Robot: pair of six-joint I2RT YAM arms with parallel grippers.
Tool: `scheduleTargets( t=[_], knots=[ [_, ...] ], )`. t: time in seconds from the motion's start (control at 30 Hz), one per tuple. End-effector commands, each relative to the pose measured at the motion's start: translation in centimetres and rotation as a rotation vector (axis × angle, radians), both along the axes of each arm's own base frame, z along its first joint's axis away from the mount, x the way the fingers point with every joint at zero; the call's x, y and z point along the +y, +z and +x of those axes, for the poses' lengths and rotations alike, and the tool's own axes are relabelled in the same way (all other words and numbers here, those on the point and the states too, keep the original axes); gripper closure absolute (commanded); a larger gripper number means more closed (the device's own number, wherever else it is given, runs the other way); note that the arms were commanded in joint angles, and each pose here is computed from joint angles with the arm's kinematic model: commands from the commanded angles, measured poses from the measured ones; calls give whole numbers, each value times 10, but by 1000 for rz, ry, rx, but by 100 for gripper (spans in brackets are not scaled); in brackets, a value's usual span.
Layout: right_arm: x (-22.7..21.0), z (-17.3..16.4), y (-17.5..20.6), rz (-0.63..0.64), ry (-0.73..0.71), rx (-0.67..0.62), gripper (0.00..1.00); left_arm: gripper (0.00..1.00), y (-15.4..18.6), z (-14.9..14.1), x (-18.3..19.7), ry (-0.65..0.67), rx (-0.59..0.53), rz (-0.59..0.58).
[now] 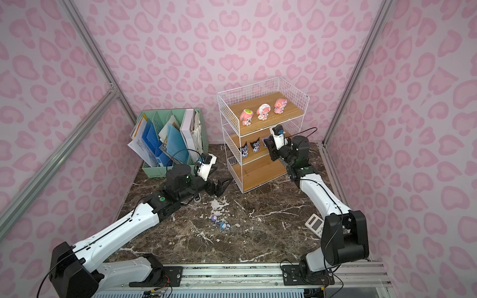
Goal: Organize plastic toys on shelves
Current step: Place the plastic toy on the shelf.
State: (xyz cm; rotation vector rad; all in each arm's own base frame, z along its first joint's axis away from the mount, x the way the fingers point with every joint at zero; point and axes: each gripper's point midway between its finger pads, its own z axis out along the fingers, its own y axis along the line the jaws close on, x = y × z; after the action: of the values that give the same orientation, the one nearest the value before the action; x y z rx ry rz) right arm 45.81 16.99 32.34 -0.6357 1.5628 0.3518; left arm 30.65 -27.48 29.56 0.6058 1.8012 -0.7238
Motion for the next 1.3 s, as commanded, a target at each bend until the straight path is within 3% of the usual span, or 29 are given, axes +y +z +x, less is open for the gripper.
scheduleTargets(
  t=[0.0, 0.37, 0.87, 1.03, 1.27],
  knots=[
    [1, 1, 2, -11, 11, -2, 70, 1, 1, -1, -1, -15, -16, 7],
    [0, 4, -1, -8, -5, 7, 64, 1, 1, -1, -1, -16, -16, 11],
    [-6, 1, 5, 3, -37, -3, 46, 1, -2, -1, -1, -18, -9, 15],
    [-20, -19, 22, 24, -97, -50, 31, 1, -11, -5, 5, -3, 16, 38],
    [-12, -74, 3, 54, -77, 80, 30, 2, -64, -17, 46, 158, 142, 119]
  ],
)
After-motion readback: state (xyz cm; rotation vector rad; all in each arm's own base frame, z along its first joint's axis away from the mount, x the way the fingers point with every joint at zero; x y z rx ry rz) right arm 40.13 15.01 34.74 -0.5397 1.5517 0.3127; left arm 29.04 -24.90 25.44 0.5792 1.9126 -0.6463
